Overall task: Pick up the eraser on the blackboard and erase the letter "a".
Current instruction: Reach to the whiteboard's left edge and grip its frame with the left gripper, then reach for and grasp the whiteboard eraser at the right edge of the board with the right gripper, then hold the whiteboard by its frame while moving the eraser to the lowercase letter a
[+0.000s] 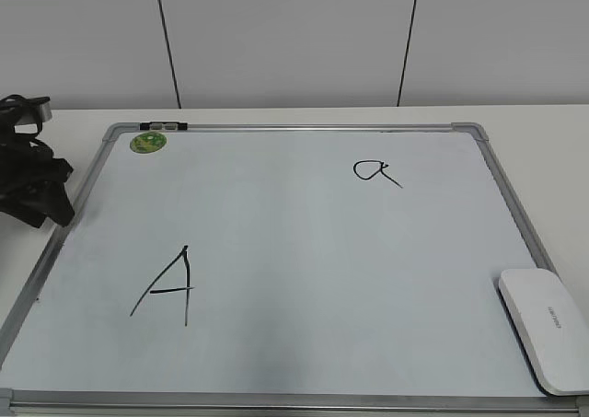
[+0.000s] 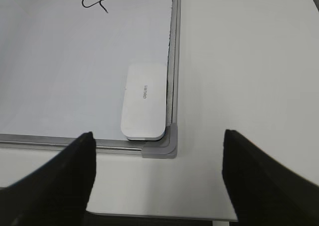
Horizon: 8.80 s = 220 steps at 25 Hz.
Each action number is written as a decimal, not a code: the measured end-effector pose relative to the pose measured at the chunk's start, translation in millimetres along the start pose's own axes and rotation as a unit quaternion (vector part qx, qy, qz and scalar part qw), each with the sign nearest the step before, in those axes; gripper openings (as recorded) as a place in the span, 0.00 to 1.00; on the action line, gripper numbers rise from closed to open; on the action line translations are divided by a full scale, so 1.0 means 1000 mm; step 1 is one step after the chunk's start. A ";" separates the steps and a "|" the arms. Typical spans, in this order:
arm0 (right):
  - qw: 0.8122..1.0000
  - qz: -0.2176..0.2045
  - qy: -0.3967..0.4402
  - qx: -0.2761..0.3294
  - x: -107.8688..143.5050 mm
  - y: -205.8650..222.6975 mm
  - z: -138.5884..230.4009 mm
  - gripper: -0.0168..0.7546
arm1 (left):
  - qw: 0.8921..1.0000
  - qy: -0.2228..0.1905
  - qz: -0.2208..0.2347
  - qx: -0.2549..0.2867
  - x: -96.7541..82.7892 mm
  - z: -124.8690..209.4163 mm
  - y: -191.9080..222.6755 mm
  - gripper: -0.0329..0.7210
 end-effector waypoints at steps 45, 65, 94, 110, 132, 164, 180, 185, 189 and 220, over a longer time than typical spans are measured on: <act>1.000 0.000 0.000 0.000 0.000 0.000 0.000 0.78 | 0.999 -0.034 0.030 0.014 0.008 0.002 0.019 0.09; 0.994 0.026 -0.023 0.104 0.016 0.054 -0.118 0.78 | 0.999 -0.033 0.034 0.017 0.008 0.000 0.018 0.09; 0.898 0.089 -0.004 0.431 0.029 0.238 -0.057 0.78 | 0.999 -0.033 0.035 0.018 0.008 0.000 0.018 0.09; 0.881 0.099 -0.007 0.463 0.024 0.278 -0.029 0.87 | 0.999 -0.033 0.035 0.018 0.008 0.000 0.018 0.09; 0.877 0.102 0.010 0.469 0.024 0.295 -0.016 0.72 | 0.999 -0.033 0.035 0.018 0.008 0.000 0.017 0.09; 0.909 0.060 0.013 0.413 0.075 0.358 -0.170 0.70 | 0.999 -0.033 0.035 0.017 0.008 -0.001 0.017 0.09; 0.908 0.038 -0.007 0.418 0.085 0.474 -0.143 0.70 | 0.999 -0.034 0.035 0.017 0.008 -0.001 0.017 0.09; 0.904 0.037 -0.026 0.424 0.095 0.483 -0.134 0.70 | 0.999 -0.034 0.035 0.017 0.008 -0.001 0.017 0.09; 0.903 0.041 -0.040 0.427 0.099 0.486 -0.129 0.70 | 0.999 -0.034 0.035 0.017 0.008 -0.001 0.017 0.09; 0.900 -0.010 -0.119 0.419 0.184 0.479 -0.101 0.70 | 0.999 -0.034 0.034 0.015 0.008 -0.001 0.017 0.09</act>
Point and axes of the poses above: a point on each arm's last joint axis where the gripper is mounted, y pointing out along that axis toward the gripper, x along the wrist's bending axis when the last joint is at zero, z = x × y, the point moved 3 cm from there along y, pointing out along that axis toward the gripper, and after that the axes turned 13 degrees about y, right-handed, at the moved point
